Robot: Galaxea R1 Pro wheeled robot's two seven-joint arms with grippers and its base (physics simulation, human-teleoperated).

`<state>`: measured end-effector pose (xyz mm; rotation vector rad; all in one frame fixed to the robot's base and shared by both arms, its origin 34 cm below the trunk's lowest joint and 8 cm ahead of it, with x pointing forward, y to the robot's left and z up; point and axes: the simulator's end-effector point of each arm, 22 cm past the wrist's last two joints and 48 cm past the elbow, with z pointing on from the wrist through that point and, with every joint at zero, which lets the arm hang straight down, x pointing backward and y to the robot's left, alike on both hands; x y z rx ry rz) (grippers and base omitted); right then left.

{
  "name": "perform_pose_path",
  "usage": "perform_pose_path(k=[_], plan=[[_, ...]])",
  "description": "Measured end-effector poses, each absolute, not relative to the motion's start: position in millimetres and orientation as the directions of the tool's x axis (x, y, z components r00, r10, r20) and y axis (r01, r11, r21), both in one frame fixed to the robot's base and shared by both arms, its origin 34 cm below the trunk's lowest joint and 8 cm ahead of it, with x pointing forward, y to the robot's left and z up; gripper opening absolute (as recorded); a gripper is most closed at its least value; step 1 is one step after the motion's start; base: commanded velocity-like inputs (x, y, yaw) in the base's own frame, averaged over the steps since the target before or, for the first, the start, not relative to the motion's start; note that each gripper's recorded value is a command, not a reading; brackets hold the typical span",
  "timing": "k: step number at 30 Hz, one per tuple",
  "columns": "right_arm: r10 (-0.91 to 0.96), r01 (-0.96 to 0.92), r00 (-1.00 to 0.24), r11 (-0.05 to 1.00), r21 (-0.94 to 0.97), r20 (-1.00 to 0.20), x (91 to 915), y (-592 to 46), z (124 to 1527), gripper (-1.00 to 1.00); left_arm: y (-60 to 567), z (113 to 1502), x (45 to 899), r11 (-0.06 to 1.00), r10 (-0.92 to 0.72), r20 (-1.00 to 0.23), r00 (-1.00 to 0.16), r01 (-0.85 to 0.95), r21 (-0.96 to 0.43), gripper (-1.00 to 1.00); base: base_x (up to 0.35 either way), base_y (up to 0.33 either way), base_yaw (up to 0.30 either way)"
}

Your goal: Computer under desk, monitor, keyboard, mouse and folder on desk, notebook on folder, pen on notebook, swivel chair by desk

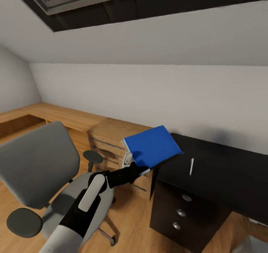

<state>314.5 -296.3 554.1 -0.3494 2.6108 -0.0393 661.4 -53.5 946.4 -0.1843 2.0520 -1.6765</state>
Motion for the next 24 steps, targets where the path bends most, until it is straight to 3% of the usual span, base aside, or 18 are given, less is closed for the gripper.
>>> perform_pose_path(k=[7,24], plan=[[-0.252,-0.237,-0.839,0.967,-0.094,-0.482,315.2,-296.6,565.8,1.0,-76.9,963.5,661.9,0.23,-0.284,-0.244,-0.927,0.181,-0.956,-1.0,0.0,0.0,-0.3],[-0.254,-0.239,-0.838,0.966,-0.094,-0.483,314.5,-296.1,591.9,1.0,-98.2,971.8,653.9,0.252,-0.235,-0.206,-0.95,0.145,-0.957,-1.0,0.0,0.0,-0.3]])
